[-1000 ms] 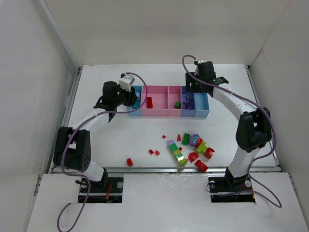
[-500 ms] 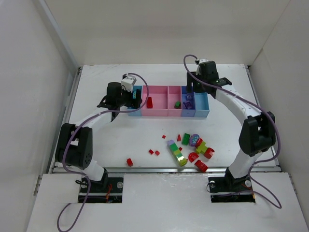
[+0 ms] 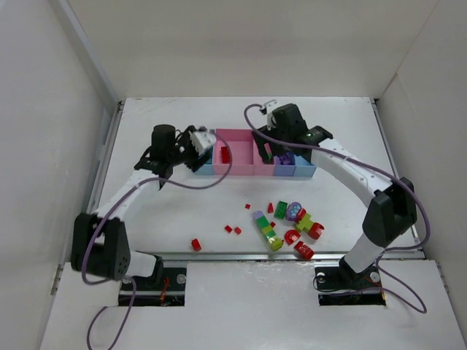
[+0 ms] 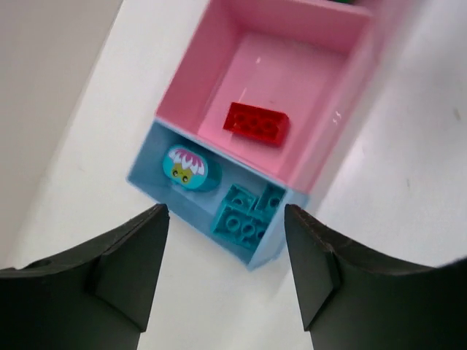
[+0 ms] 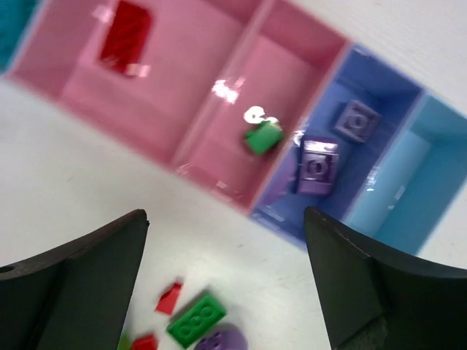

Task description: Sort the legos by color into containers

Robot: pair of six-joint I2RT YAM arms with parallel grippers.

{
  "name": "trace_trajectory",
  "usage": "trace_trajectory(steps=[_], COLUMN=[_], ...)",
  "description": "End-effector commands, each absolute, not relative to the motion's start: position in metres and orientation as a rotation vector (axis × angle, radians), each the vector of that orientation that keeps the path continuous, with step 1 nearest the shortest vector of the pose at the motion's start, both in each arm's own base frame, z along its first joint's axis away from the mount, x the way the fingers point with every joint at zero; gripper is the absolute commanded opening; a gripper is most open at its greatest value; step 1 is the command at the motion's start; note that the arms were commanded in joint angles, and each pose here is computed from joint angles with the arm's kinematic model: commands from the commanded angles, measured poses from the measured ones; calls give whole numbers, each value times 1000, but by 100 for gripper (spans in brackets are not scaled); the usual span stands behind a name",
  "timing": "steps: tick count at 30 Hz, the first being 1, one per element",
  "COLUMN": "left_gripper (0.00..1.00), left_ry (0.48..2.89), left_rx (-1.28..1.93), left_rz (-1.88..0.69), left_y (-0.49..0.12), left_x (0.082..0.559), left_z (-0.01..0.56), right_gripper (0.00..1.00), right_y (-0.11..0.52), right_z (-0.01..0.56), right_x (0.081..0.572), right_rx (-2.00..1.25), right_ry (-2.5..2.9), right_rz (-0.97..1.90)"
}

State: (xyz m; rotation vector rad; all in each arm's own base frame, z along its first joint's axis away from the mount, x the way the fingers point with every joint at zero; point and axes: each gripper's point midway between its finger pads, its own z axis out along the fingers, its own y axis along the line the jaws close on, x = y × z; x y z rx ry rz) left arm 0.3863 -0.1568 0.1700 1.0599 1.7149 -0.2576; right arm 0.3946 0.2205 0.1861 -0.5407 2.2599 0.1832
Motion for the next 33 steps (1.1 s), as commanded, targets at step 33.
trace_trajectory(steps=[33], left_gripper=[69], left_ry=[-69], left_rx=[2770], left_rz=[-595], left_y=[-156], left_x=[128], left_z=[60], right_gripper=[93], right_y=[241], right_z=[162], right_x=[310], right_rx=[-705], right_ry=[2342], right_rz=[324])
